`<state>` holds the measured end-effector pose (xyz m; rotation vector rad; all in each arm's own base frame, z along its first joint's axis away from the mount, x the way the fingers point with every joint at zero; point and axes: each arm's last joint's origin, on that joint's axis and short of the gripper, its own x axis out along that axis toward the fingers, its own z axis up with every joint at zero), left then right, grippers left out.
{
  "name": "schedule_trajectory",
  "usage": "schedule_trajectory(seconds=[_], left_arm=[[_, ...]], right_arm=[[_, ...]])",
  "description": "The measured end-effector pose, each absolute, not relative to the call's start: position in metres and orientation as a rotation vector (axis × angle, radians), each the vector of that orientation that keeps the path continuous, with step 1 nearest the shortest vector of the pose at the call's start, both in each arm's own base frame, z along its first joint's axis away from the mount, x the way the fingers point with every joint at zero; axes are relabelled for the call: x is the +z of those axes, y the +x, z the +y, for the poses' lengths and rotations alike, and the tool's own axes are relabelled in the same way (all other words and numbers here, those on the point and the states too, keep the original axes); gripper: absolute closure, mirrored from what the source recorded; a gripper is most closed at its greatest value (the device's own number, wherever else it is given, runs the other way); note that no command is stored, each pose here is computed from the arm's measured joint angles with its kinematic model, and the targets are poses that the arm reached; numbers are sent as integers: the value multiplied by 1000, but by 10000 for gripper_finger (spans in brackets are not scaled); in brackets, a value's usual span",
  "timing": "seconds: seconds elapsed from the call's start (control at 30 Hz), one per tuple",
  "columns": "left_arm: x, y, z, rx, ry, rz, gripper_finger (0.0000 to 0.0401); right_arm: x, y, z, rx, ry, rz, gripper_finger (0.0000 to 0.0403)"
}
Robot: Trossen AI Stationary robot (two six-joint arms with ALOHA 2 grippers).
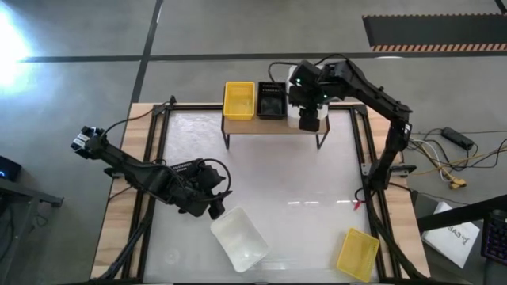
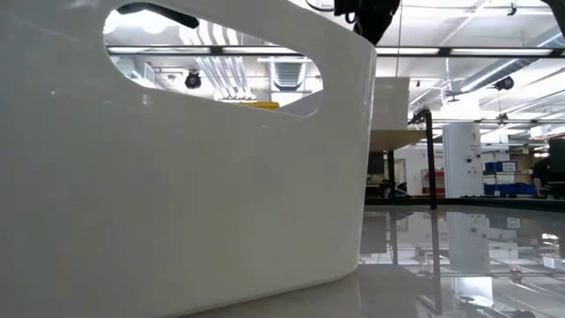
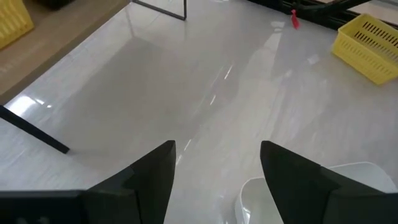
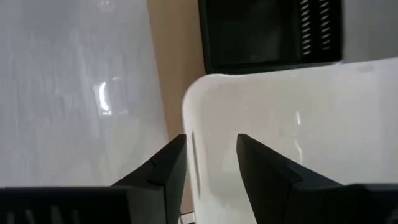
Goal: Stack baskets on shelf by color
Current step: Stack the left white bin on top of the white bin on the shelf
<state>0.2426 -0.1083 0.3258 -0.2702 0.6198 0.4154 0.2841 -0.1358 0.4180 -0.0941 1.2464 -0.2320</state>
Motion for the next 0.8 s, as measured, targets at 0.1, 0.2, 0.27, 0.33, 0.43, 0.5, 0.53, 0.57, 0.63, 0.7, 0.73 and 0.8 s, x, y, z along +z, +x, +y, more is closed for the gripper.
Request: schedule_trajectory(seconds=[0.1,0.2,0.27,0.33,0.43,0.5,0.53,0.57,0.63,0.7,0.73,0.8], left_arm=[[326,243,-108,415,-270,620,182],[326,243,-108,415,-271,619,182],[326,243,-108,415,-272,619,182],[326,243,-108,415,-274,617,182],[326,243,-109,408,-279,620,182],[326,243,-109,402,-286,620,182],[326,243,-109,399,-288,621,182],[326,243,-109,399,-290,620,182],[327,244,-110,393,-298,611,182],[329,245,-110,387,-312,595,182],[329,246,-111,383,-318,587,182],[330,247,-111,376,-329,574,182]], right_arm=[[411,287,-137,-255,-40,1258,269],[410,286,-144,-369,-30,1252,259],[416,286,-152,-480,-61,1213,252],[427,283,-164,-598,-106,1144,250],[444,277,-189,-760,-123,982,256],[449,271,-212,-855,-75,899,266],[447,267,-224,-897,-35,877,272],[444,262,-236,-916,13,867,278],[433,253,-259,-914,133,867,292],[422,246,-275,-890,244,871,307],[420,243,-280,-875,291,864,315],[420,237,-285,-827,361,865,328]])
